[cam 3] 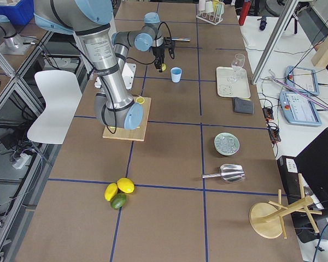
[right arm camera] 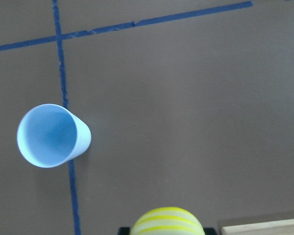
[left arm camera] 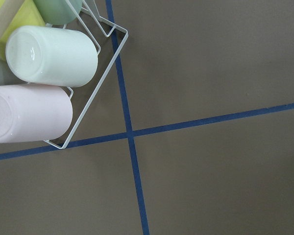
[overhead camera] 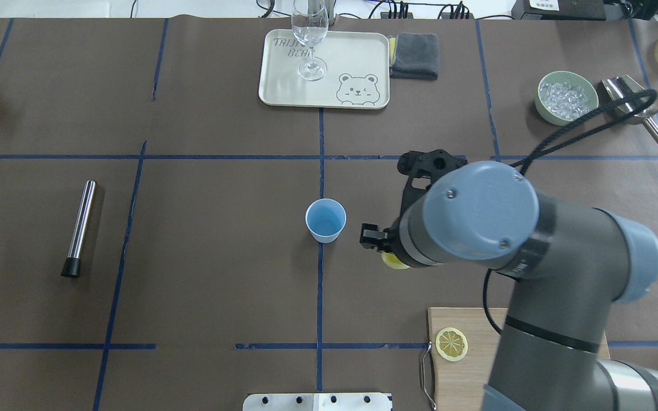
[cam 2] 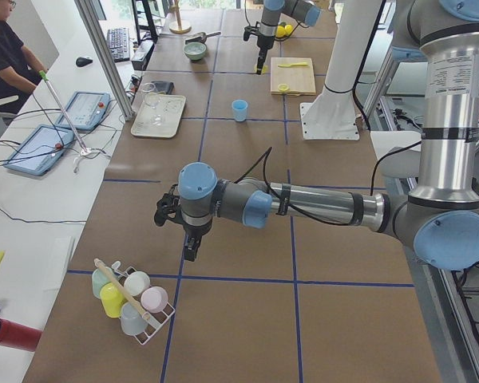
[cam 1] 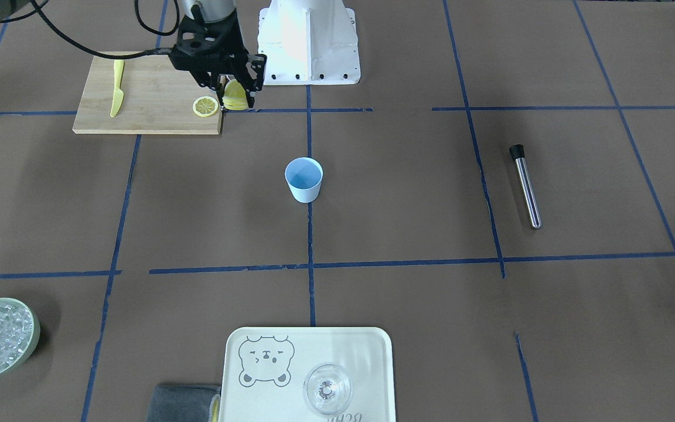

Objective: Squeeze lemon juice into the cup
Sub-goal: 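Lift the lemon piece with the right gripper and carry it over the blue cup, then squeeze the lemon piece with the right gripper above the blue cup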

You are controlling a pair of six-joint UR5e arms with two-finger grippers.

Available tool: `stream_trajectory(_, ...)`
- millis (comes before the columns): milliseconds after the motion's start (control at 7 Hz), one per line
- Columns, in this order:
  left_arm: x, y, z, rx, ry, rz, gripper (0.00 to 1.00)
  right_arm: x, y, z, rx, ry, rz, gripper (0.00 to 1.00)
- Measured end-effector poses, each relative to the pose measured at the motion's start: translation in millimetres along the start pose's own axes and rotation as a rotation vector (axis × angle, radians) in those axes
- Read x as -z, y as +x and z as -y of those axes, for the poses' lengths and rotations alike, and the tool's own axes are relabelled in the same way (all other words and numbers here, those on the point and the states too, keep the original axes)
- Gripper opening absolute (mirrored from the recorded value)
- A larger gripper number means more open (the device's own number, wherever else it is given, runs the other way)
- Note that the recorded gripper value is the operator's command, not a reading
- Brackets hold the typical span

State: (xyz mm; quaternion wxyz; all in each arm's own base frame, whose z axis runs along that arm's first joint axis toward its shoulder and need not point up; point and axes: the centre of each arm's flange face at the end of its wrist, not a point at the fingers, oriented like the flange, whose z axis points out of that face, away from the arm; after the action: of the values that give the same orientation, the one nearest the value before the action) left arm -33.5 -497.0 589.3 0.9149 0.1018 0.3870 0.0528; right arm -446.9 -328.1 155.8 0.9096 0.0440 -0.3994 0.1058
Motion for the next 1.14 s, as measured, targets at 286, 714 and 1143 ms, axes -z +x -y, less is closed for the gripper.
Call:
stream_trajectory(286, 0, 0, 0, 0.000, 0.000, 0.000, 1.00, -26, -51, 12, -0.005, 0.013, 0.013, 0.58)
stream_trajectory(714, 0, -1, 0, 0.000, 0.000, 0.000, 1.00, -75, -113, 36, -0.028, 0.034, 0.005, 0.58)
stream_trajectory(1143, -1, -1, 0, 0.001, -0.002, 0.000, 1.00, -93, -123, 53, -0.043, 0.047, -0.008, 0.58)
